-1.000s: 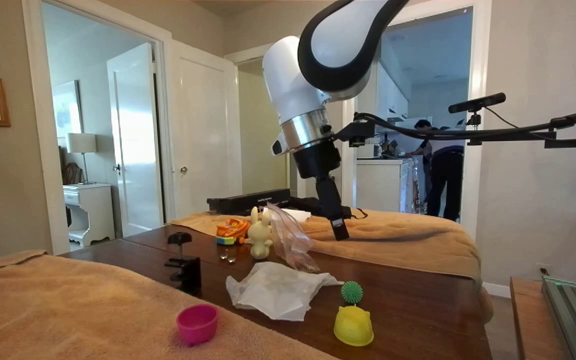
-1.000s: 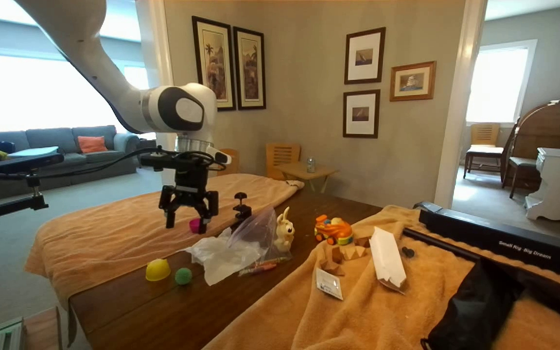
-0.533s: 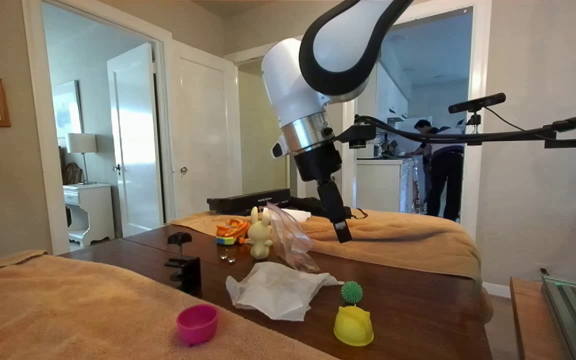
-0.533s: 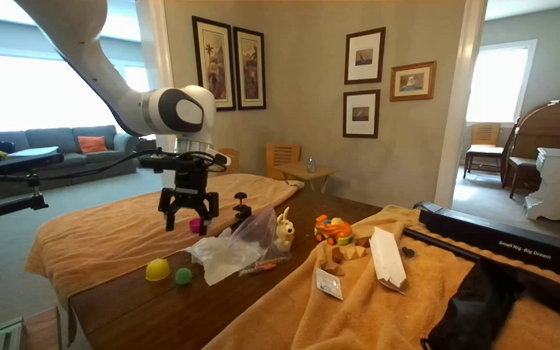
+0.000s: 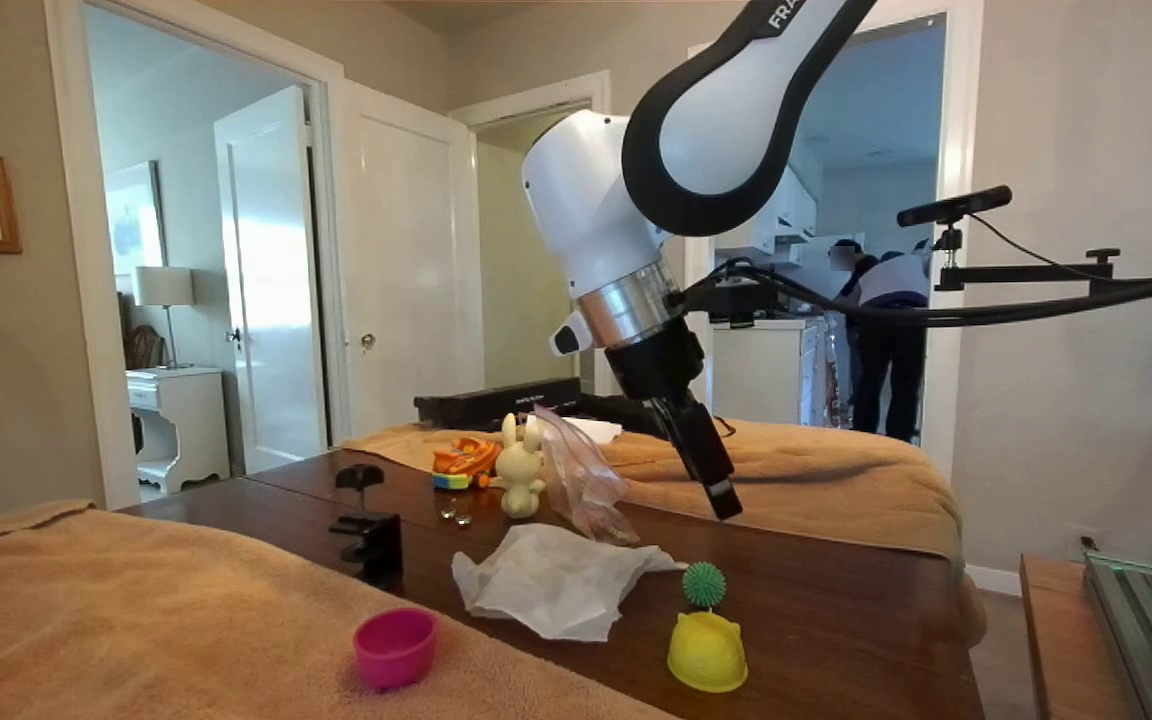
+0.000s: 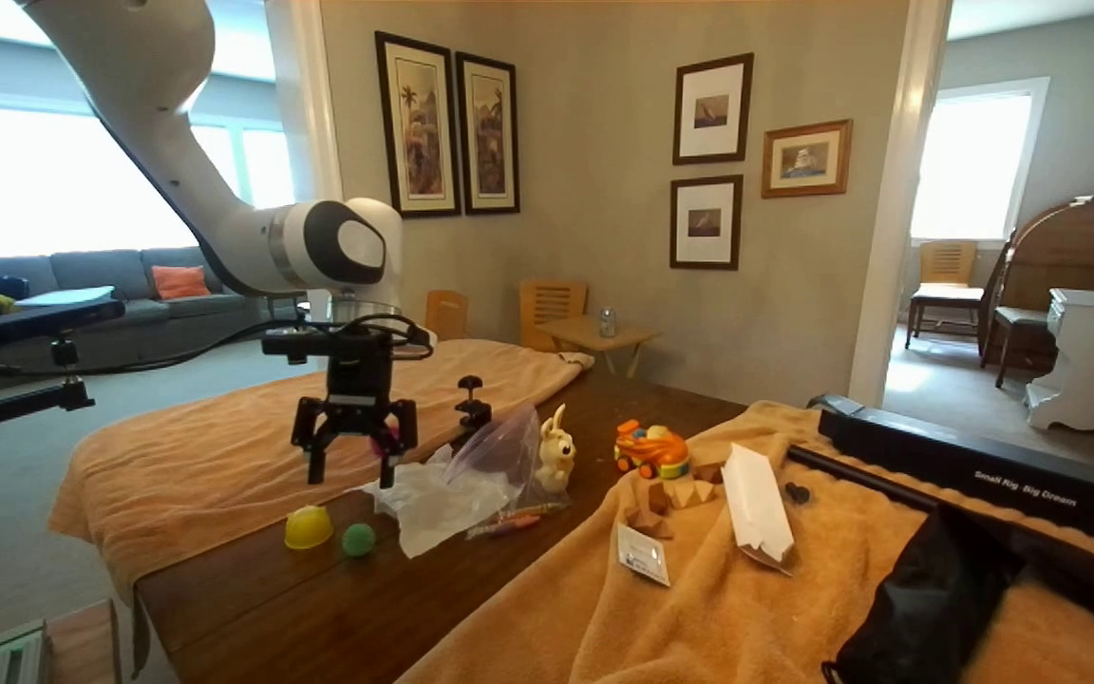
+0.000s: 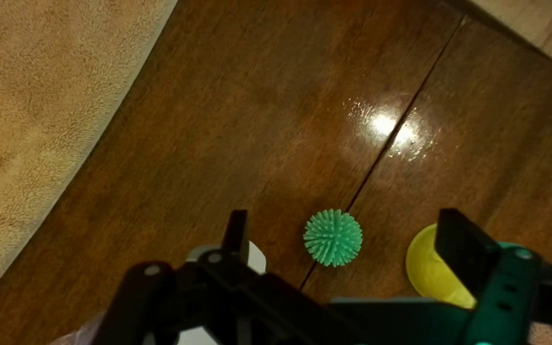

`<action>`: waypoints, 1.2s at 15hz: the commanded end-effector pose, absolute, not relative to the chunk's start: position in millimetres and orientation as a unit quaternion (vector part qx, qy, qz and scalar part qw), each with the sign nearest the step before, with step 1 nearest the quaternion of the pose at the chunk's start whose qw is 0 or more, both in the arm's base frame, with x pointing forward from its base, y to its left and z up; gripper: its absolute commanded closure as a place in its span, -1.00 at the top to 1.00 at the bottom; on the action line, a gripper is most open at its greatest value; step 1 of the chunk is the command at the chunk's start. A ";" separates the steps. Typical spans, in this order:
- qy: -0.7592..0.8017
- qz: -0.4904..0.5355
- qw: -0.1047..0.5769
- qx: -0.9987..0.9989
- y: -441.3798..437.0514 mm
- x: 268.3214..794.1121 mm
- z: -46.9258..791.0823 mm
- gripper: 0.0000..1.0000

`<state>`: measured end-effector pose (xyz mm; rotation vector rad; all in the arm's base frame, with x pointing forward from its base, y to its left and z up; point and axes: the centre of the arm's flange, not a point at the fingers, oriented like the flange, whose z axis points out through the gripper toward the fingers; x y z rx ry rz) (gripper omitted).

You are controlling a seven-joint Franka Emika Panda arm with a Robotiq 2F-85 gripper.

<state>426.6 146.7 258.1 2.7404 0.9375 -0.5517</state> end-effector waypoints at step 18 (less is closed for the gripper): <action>0.345 -0.103 0.074 0.930 126.6 435.2 215.1 1.00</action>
